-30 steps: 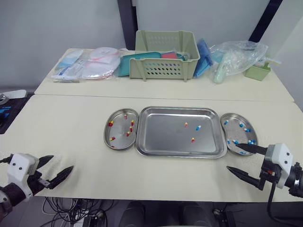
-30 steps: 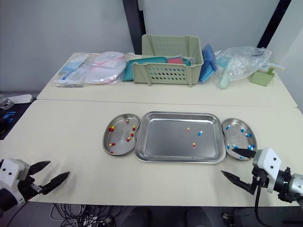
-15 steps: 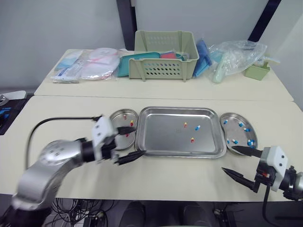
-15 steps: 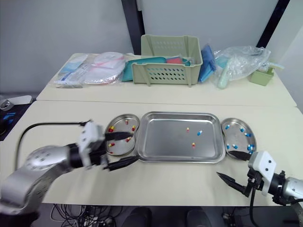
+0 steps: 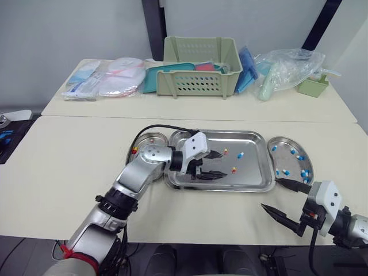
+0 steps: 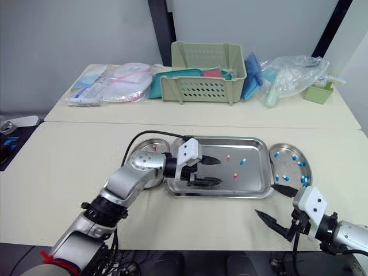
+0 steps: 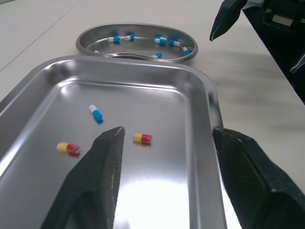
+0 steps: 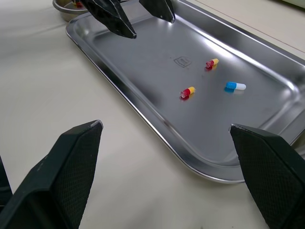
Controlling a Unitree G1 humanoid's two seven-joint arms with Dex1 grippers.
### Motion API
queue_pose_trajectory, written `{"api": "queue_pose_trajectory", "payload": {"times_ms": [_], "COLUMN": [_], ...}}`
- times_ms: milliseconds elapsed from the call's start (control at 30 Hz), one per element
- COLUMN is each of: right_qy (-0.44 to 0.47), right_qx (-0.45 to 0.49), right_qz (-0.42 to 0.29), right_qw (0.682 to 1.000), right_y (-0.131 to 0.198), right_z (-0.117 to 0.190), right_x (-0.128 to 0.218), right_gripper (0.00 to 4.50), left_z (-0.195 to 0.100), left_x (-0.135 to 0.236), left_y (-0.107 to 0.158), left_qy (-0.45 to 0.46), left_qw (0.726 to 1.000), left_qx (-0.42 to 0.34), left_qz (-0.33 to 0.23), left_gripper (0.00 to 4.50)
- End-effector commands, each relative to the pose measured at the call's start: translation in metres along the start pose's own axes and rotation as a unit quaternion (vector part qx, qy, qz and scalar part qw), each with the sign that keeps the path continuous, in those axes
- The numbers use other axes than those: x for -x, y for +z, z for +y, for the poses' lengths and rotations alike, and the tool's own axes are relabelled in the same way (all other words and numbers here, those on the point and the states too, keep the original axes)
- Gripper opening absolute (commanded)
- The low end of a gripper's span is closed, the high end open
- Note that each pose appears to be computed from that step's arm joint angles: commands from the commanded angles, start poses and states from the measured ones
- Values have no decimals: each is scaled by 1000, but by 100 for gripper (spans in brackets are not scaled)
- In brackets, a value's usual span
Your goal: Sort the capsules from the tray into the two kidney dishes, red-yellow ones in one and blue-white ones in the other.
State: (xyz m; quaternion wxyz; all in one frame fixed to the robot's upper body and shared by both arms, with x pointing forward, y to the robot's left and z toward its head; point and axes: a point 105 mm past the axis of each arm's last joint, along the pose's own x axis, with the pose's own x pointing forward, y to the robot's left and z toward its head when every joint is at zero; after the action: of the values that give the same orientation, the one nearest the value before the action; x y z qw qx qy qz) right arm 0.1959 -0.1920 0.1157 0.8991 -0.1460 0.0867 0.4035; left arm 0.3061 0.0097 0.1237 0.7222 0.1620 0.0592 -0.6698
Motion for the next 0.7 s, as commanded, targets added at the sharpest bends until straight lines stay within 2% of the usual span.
{"api": "queue_pose_trajectory", "payload": {"times_ms": [33, 433, 700], "right_qy": [-3, -11, -18], "right_qx": [13, 3, -2], "right_qz": [-16, -14, -12], "right_qw": [1000, 1000, 1000], "right_y": [10, 8, 1], "right_z": [4, 12, 15], "right_x": [-1, 0, 3], "right_gripper": [450, 450, 450], "left_z": [2, 26, 26], "left_x": [-14, -53, -66], "left_y": [2, -13, -22], "left_qy": [-14, 2, -16], "left_qw": [1000, 999, 998], "left_qx": [-20, -1, 1], "left_qz": [5, 40, 62], "left_gripper": [296, 296, 296]}}
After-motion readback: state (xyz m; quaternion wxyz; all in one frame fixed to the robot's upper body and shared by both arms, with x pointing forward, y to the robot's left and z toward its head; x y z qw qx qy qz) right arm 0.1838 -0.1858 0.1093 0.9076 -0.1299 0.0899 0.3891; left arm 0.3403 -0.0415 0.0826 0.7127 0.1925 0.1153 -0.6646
